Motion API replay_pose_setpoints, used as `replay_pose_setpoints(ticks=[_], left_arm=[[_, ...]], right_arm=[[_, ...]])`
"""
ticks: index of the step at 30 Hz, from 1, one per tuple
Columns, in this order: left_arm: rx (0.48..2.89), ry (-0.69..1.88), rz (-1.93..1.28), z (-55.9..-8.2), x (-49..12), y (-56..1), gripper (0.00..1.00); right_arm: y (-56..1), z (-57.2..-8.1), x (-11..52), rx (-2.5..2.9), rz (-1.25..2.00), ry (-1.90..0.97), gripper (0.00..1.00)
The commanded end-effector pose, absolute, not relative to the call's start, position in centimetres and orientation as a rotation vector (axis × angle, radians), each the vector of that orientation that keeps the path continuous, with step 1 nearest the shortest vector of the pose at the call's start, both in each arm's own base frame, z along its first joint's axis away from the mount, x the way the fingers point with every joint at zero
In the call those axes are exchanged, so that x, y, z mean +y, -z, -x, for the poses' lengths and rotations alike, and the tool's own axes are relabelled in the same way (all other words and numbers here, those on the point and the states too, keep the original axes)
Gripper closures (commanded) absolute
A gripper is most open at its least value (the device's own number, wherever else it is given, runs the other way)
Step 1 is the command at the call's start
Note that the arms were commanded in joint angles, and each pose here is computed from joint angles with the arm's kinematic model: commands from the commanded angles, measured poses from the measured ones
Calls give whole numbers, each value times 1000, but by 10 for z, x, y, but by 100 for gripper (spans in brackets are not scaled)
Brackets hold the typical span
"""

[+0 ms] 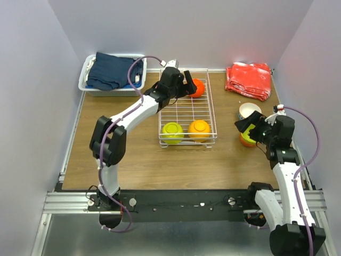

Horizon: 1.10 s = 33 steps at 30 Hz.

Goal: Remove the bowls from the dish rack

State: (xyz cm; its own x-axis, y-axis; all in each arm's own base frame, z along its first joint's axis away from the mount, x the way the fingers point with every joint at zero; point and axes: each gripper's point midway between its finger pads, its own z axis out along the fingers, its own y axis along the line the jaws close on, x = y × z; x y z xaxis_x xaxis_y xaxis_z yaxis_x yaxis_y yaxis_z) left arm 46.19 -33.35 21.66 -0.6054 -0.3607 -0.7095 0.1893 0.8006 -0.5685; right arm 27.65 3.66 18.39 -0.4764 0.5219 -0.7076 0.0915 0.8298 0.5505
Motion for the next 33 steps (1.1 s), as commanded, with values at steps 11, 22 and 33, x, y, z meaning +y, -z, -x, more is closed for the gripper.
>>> replay_pose_setpoints(ticks=[11, 22, 33], left_arm=[[2021, 794, 533, -562, -338, -167, 1], [2086, 795, 642, -572, -341, -111, 1], [2101, 886, 672, -585, -353, -89, 1]], right_arm=[[-183, -269, 64, 2037, -288, -620, 0], [-177, -267, 66, 2052, -267, -614, 0], [-175, -267, 67, 2058, -263, -613, 0]])
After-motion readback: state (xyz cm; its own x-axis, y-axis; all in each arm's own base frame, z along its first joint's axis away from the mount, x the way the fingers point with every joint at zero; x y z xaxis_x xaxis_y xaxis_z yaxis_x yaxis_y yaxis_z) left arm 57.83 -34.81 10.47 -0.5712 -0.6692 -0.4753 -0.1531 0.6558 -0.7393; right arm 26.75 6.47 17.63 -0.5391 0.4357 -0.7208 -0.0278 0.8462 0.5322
